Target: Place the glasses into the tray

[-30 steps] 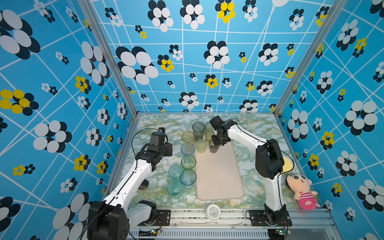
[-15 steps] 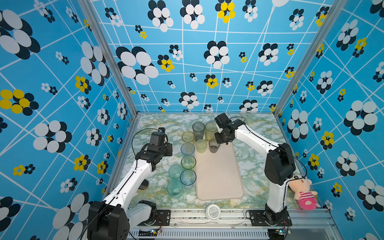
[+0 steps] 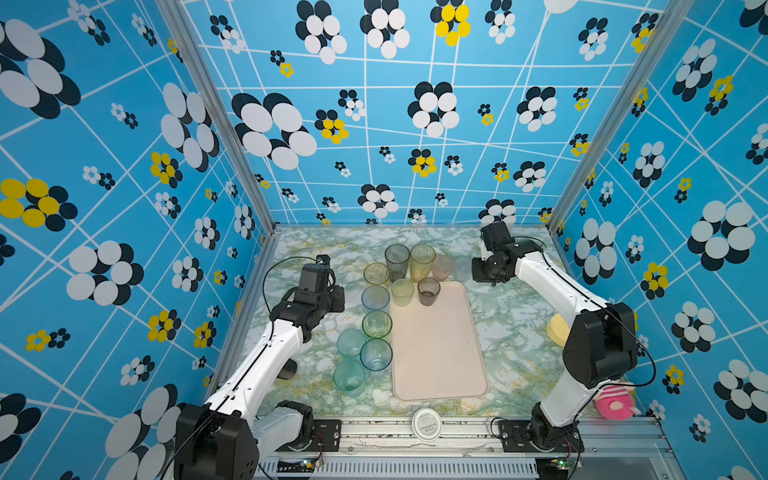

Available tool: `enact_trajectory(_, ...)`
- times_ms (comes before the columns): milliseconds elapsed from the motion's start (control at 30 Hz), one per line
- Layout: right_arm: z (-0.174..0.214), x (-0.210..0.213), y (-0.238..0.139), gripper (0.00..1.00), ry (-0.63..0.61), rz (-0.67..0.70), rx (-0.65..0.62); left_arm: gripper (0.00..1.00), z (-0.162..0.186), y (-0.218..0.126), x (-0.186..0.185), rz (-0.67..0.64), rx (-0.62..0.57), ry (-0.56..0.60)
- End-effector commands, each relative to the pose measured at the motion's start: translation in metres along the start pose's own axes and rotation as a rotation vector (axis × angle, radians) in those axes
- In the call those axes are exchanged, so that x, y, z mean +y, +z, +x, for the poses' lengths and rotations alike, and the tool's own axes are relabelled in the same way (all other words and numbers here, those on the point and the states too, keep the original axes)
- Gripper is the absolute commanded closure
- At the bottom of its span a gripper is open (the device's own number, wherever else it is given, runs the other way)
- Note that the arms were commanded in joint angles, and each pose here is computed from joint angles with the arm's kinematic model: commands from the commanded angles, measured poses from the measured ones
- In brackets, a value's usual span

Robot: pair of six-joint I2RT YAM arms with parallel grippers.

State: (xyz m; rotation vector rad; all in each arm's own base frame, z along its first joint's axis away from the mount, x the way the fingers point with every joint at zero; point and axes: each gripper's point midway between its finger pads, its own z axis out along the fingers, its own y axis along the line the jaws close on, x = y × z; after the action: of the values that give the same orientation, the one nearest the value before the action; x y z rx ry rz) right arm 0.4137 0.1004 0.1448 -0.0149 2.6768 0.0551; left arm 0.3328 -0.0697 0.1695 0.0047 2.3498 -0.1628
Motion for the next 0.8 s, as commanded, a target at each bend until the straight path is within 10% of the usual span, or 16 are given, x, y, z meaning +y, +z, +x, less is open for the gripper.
enact_trajectory(0, -0.007, -0.003, 0.012, 0.74, 0.011, -0.008, 0.011, 0.71, -0.005, 0.0, -0.001, 0.01, -0.001, -0.003)
enact_trajectory(767, -0.051, -0.01, 0.059, 0.75, 0.014, 0.011, 0.068, 0.71, -0.007, -0.001, 0.002, -0.01, 0.005, 0.002)
